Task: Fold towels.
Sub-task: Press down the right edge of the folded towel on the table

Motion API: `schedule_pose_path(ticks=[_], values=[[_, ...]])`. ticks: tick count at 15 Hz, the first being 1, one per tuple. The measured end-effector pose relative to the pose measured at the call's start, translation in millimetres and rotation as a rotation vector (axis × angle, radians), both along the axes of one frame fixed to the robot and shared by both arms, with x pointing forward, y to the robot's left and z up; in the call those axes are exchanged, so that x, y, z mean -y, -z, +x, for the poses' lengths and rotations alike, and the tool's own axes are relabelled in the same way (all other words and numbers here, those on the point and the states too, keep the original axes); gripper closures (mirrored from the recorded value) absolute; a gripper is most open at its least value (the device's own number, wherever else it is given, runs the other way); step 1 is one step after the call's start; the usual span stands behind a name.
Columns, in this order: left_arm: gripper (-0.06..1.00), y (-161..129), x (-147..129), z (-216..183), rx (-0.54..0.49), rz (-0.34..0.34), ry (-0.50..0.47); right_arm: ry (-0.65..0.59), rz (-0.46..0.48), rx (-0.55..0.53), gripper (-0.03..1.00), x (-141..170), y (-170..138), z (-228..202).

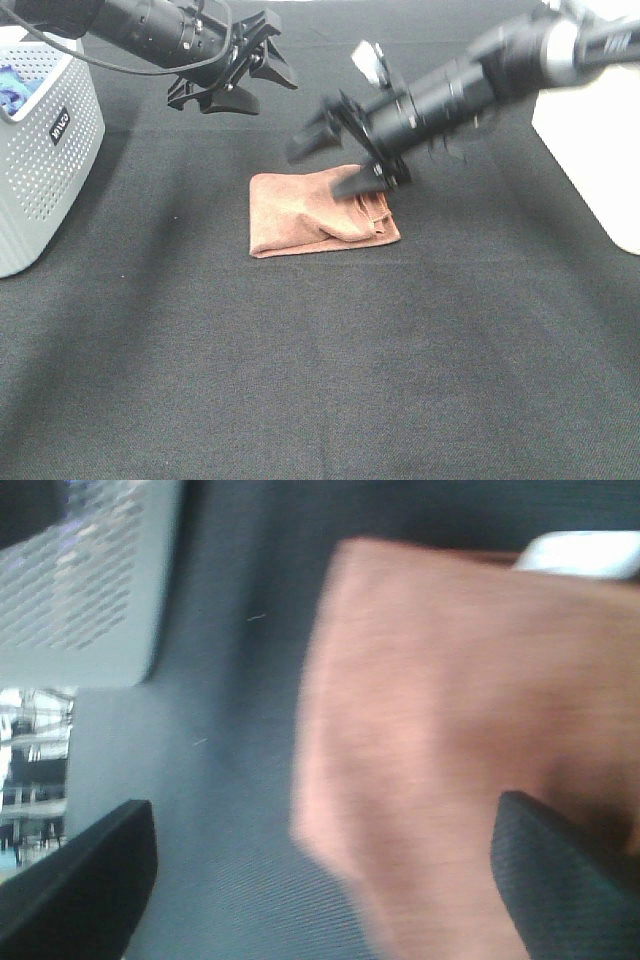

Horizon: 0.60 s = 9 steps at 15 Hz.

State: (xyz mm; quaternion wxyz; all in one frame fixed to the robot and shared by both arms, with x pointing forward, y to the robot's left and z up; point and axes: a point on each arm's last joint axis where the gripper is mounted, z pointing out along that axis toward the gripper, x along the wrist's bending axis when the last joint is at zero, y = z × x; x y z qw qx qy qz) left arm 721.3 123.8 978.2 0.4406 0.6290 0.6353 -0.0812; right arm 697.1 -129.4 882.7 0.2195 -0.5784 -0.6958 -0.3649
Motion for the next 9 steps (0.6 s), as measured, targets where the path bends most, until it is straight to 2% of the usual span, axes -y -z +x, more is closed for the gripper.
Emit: schedule_pose_path(ticks=[2,5,7,9], values=[[0.32,0.5,0.5,-1.3,-0.009,0.001,0.013,0.057,-0.026,-0.008,0.12,13.2,17.5,7.0],[0.32,1.2,0.9,-3.1,-0.022,0.006,0.032,0.104,-0.035,0.001,0.12,28.1,19.4,13.2],[0.32,2.6,0.2,-4.0,-0.022,0.029,0.047,0.101,-0.025,-0.017,0.12,37.9,19.0,13.6],[0.32,4.1,-0.3,-5.7,-0.029,0.051,0.068,0.075,-0.063,-0.011,0.12,45.7,15.4,12.6]])
